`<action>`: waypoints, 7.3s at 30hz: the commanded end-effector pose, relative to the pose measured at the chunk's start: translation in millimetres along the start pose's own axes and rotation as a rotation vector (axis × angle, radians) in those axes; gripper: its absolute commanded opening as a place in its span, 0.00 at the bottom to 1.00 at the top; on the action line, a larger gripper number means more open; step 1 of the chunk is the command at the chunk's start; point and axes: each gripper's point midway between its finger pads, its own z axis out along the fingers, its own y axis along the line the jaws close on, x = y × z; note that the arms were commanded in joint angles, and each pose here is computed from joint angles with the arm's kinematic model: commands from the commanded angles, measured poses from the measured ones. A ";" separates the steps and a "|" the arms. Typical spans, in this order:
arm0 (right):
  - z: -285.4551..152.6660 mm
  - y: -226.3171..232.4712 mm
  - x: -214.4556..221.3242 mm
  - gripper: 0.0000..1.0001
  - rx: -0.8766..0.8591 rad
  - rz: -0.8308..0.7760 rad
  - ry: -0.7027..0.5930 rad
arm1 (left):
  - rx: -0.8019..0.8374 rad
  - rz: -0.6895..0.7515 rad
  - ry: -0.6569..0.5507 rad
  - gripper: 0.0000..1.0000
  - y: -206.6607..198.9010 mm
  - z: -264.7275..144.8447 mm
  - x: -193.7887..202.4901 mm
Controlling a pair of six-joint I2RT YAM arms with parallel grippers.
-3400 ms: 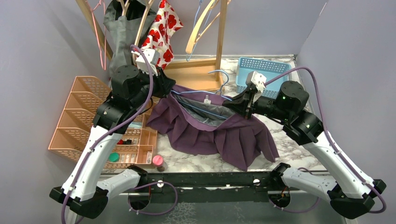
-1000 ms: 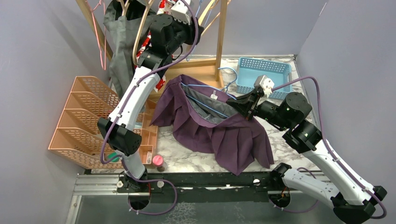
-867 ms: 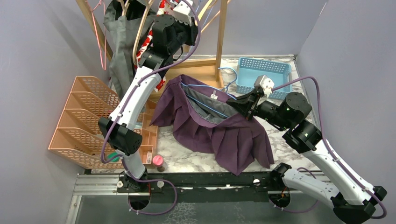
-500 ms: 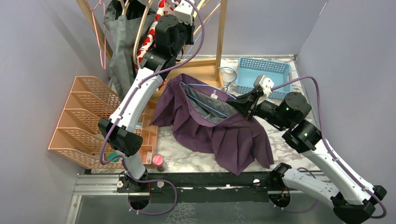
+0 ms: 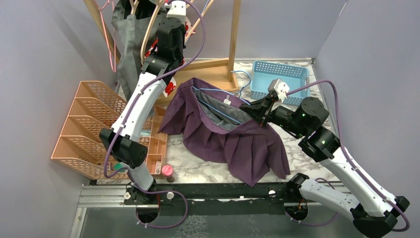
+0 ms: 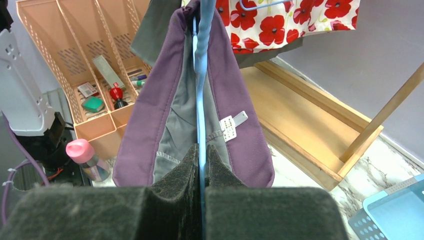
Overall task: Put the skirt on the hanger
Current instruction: Move the hanger to the clothesline, then place the hanger at the clothesline.
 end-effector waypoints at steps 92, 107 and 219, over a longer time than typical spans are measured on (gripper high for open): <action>68.7 -105.8 -155.2 0.01 0.429 -0.080 -0.274 | 0.659 -0.336 -0.115 0.27 -98.0 -51.6 -46.4; 76.5 -110.3 -160.3 0.01 0.439 -0.073 -0.279 | 0.530 -0.256 -0.066 0.36 -85.5 -25.8 -28.7; 205.5 -262.3 -158.4 0.36 0.567 -0.112 -0.378 | 0.457 -0.277 -0.438 0.49 -94.1 37.4 -98.5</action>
